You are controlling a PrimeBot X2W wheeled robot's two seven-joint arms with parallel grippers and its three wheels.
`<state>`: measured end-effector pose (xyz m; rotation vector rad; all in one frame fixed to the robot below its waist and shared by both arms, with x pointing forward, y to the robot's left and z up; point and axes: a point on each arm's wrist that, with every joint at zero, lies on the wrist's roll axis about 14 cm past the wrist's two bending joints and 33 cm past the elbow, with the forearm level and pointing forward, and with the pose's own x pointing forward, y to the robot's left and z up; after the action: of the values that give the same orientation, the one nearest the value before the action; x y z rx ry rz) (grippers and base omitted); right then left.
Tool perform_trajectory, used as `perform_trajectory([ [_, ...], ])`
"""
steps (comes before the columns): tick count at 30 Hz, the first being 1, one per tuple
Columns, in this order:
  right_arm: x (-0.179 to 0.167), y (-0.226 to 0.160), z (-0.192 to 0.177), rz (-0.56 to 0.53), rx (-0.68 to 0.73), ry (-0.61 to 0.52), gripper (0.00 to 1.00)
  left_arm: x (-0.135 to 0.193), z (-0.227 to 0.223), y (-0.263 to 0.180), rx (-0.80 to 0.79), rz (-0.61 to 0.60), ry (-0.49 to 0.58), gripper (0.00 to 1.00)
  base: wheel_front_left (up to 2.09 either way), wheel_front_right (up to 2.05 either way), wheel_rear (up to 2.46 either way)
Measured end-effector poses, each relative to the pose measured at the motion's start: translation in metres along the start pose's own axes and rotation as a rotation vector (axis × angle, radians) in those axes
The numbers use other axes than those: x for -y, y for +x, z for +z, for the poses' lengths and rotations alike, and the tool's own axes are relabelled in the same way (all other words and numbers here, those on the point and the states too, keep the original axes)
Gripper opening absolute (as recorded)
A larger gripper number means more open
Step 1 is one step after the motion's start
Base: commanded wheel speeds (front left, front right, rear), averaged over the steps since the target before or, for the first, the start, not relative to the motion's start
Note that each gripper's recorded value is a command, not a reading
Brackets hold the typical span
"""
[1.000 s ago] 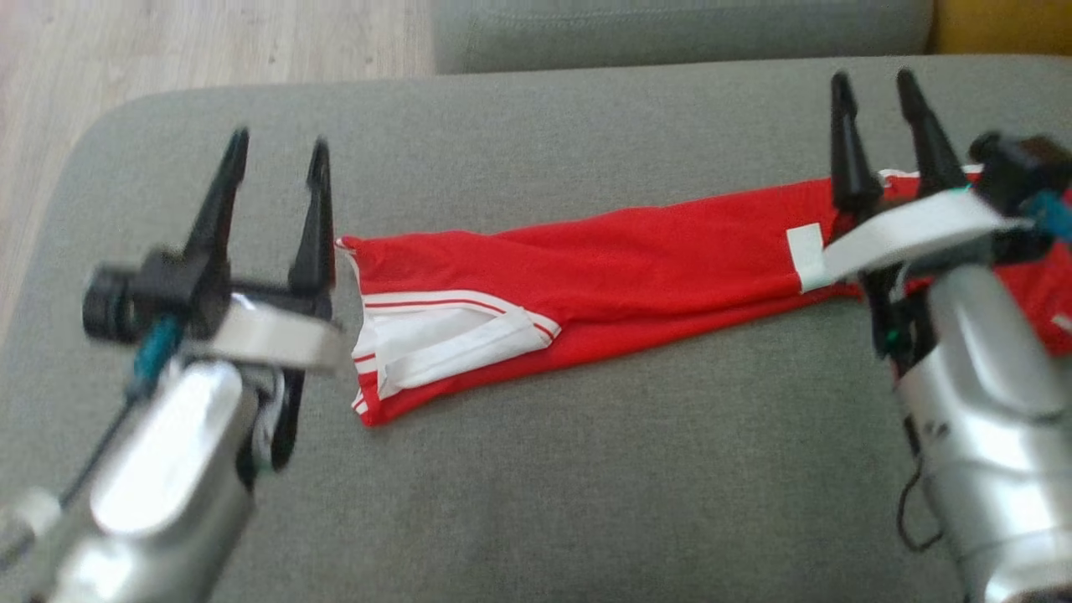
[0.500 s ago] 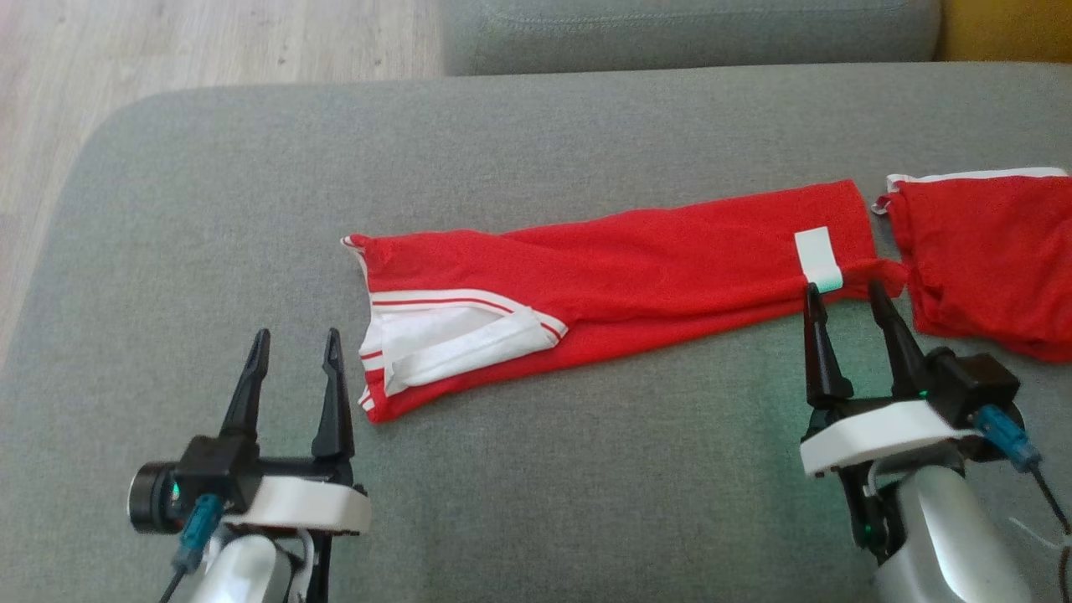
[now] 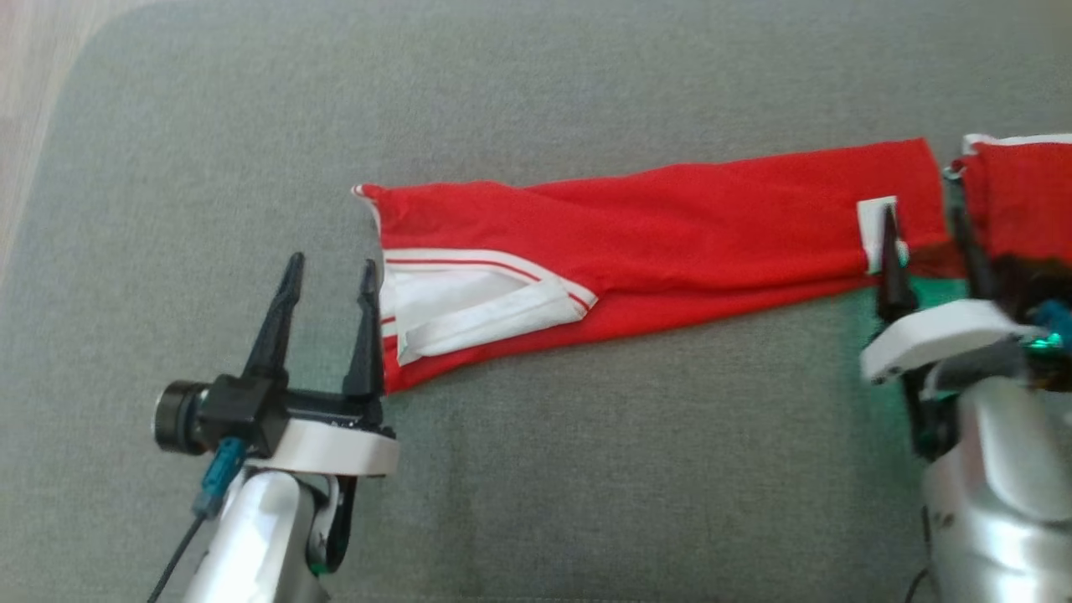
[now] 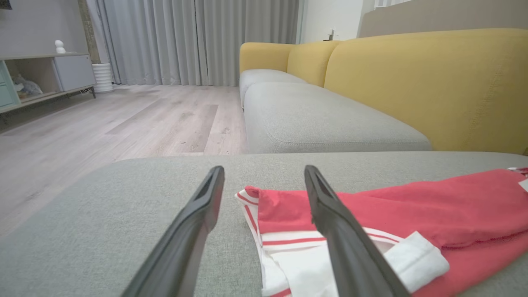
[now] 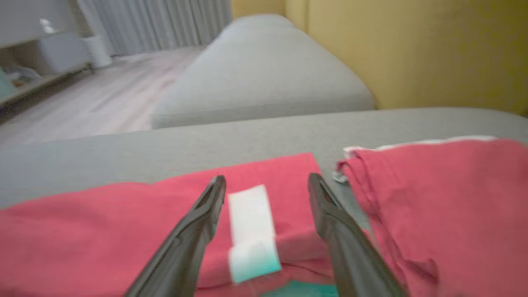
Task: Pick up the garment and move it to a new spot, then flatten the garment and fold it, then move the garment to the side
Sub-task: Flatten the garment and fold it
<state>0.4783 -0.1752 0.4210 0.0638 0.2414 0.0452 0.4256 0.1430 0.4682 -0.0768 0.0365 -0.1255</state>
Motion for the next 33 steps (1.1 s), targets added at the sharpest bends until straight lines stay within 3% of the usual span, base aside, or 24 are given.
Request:
perform_trajectory([
  [5,0.030,0.010,-0.029,-0.109,-0.109,0.051,1.00,0.000,-0.017,-0.003,-0.047,-0.006,-0.002,1.00,0.00,0.00,0.00],
  [13,0.029,0.014,-0.059,-0.127,-0.201,0.092,1.00,-0.010,-0.021,-0.005,-0.061,0.014,0.011,1.00,0.00,0.00,0.00],
  [15,0.025,0.019,-0.058,-0.120,-0.205,0.111,0.00,-0.010,-0.022,-0.005,-0.063,0.010,0.015,1.00,0.00,0.00,0.00],
  [24,0.022,0.013,-0.033,-0.093,-0.121,0.048,0.00,-0.004,-0.010,-0.002,-0.031,-0.007,0.021,1.00,0.00,0.00,0.00],
  [33,0.102,-0.020,0.032,-0.288,0.040,-0.050,0.00,0.011,0.020,-0.001,0.056,-0.040,0.021,1.00,0.00,0.00,0.00],
])
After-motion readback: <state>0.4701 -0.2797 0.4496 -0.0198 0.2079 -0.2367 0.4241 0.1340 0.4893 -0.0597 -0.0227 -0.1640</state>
